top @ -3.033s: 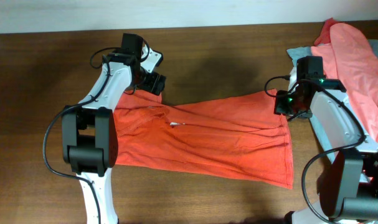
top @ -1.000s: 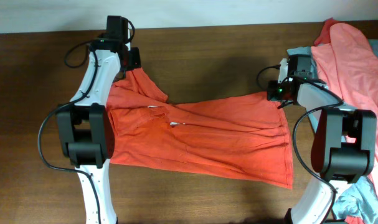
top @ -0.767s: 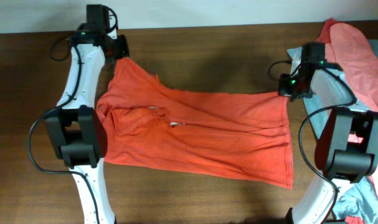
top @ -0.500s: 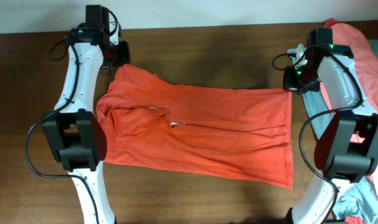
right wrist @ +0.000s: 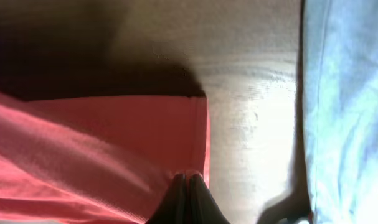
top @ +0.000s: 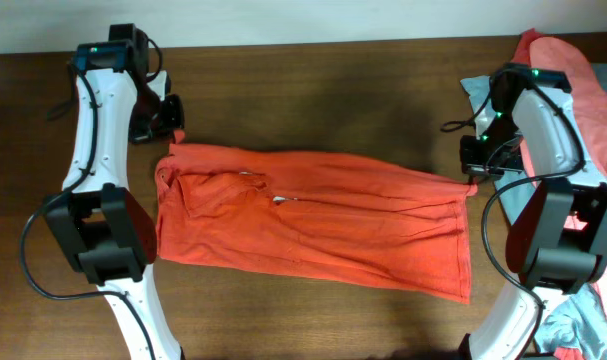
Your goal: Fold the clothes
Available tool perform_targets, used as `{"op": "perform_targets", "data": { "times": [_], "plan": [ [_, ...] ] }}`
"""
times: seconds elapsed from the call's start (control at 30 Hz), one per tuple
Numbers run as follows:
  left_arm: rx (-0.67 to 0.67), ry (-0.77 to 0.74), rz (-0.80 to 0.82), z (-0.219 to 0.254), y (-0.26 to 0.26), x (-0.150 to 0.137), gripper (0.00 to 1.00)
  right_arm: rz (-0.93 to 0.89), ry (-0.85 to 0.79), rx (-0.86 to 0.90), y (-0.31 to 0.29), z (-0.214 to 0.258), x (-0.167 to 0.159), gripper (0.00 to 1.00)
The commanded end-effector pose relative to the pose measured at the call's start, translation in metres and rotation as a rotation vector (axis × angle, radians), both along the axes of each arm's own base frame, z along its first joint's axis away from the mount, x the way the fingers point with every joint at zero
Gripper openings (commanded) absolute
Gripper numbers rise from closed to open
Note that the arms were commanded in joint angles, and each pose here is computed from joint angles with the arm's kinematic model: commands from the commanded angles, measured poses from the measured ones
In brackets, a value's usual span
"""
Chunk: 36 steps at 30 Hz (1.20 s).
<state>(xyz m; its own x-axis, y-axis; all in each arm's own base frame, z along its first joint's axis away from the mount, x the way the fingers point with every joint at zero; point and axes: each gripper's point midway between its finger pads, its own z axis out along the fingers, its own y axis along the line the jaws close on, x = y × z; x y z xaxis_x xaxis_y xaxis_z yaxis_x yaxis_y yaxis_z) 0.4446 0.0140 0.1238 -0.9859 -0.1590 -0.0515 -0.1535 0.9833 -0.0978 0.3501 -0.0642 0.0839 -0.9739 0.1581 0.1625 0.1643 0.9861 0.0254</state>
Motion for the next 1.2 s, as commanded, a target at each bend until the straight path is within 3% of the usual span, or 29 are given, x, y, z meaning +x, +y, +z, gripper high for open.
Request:
{"op": "perform_targets", "data": {
  "times": [0.0, 0.47, 0.87, 1.17],
  "plan": [
    [0.013, 0.011, -0.009, 0.018, 0.005, -0.013, 0.0, -0.037, 0.02, -0.031, -0.018, 0.003, -0.006, 0.04],
    [-0.002, 0.195, -0.006, 0.016, 0.004, -0.057, 0.0, -0.056, 0.156, 0.001, -0.017, -0.013, -0.043, 0.09],
    [-0.026, 0.391, -0.043, -0.023, 0.001, -0.099, 0.0, -0.056, 0.201, 0.011, -0.014, -0.018, -0.055, 0.09],
    [0.071, 0.502, 0.024, -0.047, 0.033, -0.126, 0.0, -0.107, 0.27, -0.098, -0.034, -0.02, -0.072, 0.09]
  ]
}}
